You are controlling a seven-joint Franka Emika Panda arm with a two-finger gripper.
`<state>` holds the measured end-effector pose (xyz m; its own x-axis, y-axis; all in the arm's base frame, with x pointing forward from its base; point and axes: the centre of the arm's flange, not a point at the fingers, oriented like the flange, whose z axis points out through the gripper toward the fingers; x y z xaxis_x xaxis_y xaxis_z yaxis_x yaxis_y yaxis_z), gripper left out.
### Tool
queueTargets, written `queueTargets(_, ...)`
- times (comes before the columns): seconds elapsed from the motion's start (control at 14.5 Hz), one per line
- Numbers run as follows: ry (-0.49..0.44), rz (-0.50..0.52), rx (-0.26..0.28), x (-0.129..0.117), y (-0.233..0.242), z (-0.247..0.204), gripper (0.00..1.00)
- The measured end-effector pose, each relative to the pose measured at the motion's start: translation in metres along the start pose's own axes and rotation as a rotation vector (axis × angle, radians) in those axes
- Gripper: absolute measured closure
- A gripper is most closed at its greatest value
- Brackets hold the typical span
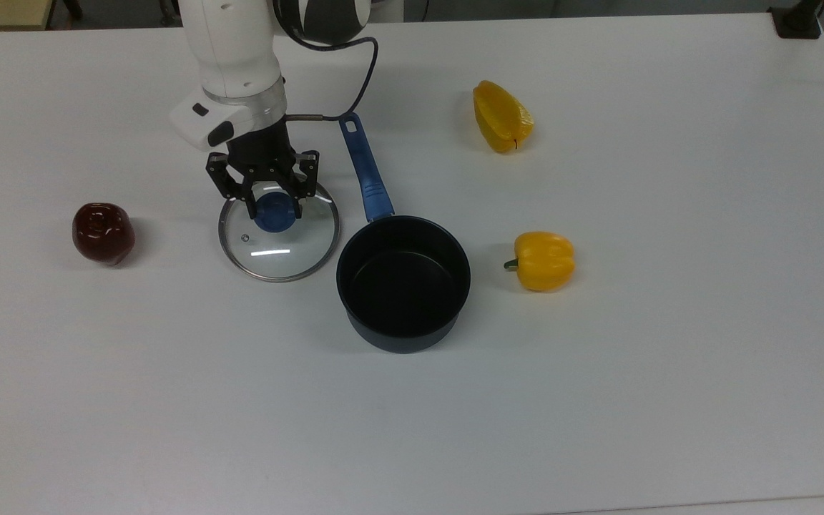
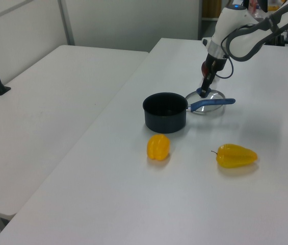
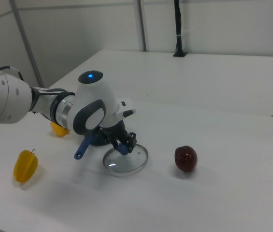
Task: Open lid
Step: 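Lower the glass lid onto the table beside the saucepan, then open the gripper and raise it away from the lid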
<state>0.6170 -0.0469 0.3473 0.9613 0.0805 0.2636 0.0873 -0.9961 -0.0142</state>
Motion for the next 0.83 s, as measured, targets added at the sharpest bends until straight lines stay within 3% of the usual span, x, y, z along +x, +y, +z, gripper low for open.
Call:
queueTargets(0.07, -0.001, 0.0, 0.0, 0.0, 0.0, 0.001, 0.33)
queueTargets(0.21, -0.002, 0.0, 0.0, 0.0, 0.0, 0.001, 0.31)
queueTargets(0.41, -0.027, 0.0, 0.005, -0.001, 0.0, -0.001, 0.01)
queueTargets(0.55, -0.082, 0.002, 0.015, 0.008, 0.003, -0.02, 0.0)
queueTargets(0.83, -0.192, -0.026, -0.014, 0.038, 0.008, -0.116, 0.0)
